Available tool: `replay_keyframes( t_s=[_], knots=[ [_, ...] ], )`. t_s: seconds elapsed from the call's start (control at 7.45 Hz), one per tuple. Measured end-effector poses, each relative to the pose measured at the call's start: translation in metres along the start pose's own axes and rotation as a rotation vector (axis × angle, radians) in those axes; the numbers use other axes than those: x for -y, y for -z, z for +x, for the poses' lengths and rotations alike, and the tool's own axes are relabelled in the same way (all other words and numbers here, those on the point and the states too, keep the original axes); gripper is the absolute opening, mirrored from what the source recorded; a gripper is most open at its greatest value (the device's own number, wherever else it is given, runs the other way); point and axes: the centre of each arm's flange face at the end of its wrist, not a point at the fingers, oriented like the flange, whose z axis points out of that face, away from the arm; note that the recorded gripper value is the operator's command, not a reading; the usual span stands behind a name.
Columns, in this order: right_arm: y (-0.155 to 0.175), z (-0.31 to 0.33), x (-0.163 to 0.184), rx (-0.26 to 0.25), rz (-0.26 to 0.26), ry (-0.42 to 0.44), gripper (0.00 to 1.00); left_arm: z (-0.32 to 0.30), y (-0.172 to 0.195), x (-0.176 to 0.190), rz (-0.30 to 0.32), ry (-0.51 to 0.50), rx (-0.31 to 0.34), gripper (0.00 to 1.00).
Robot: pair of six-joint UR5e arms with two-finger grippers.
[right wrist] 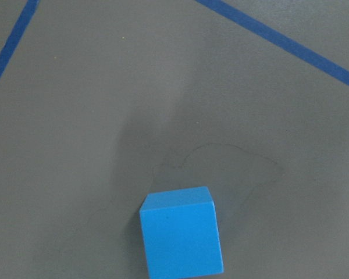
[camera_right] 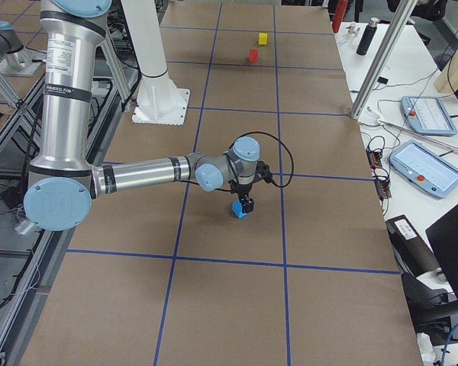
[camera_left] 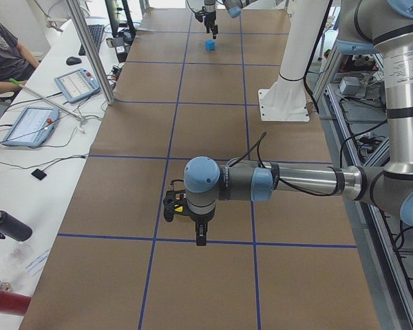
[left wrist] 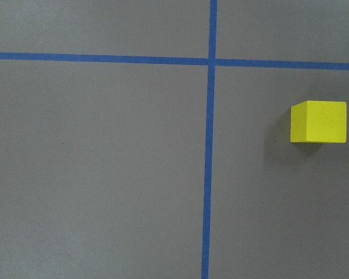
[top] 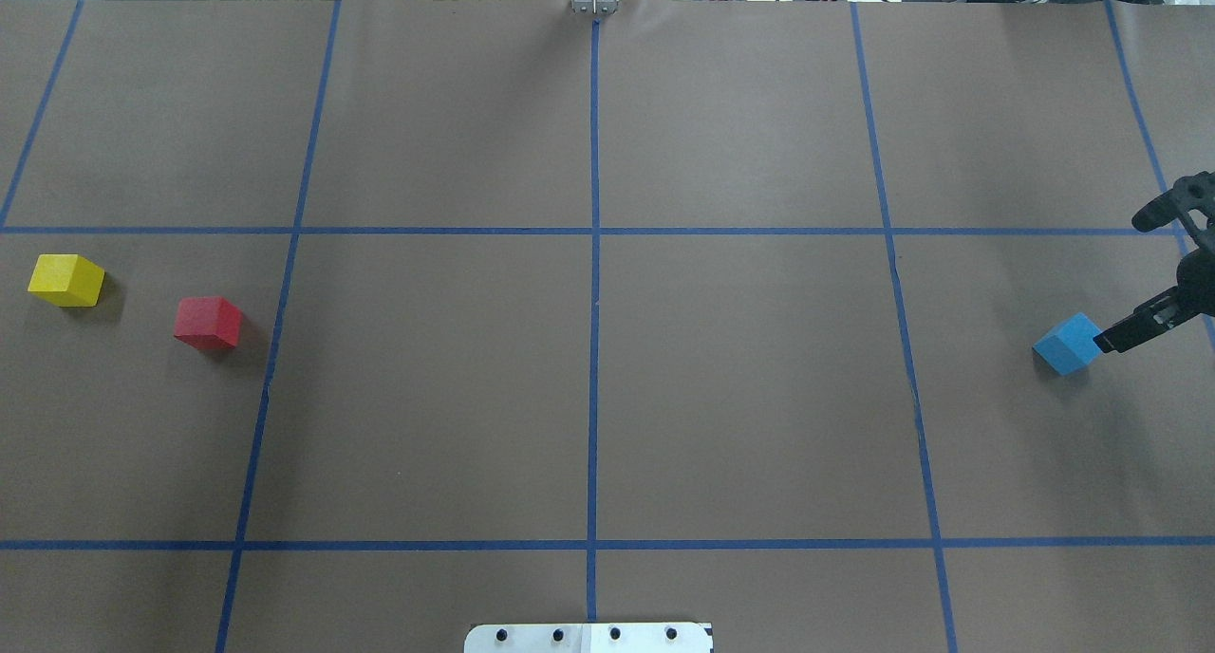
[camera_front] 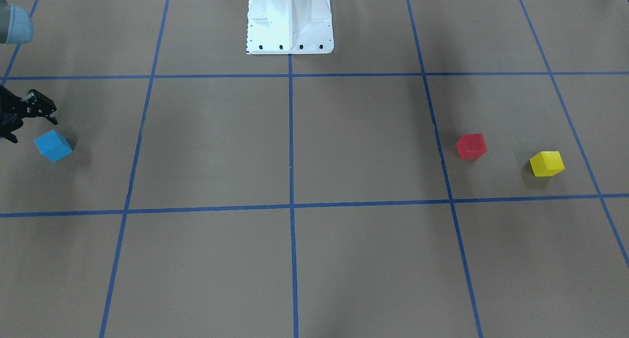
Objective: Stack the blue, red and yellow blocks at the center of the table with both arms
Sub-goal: 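Lower the right gripper onto the blue cube and close on it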
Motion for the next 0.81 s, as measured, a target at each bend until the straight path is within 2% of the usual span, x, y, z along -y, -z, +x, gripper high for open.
replay_keyframes(
  t_s=[0.81],
  knots=[
    [-0.026, 0.005, 0.013, -0.02, -0.034, 0.047, 0.92, 0.001, 0.002, 0.0, 0.003, -0.004, 0.0, 1.0]
  ],
)
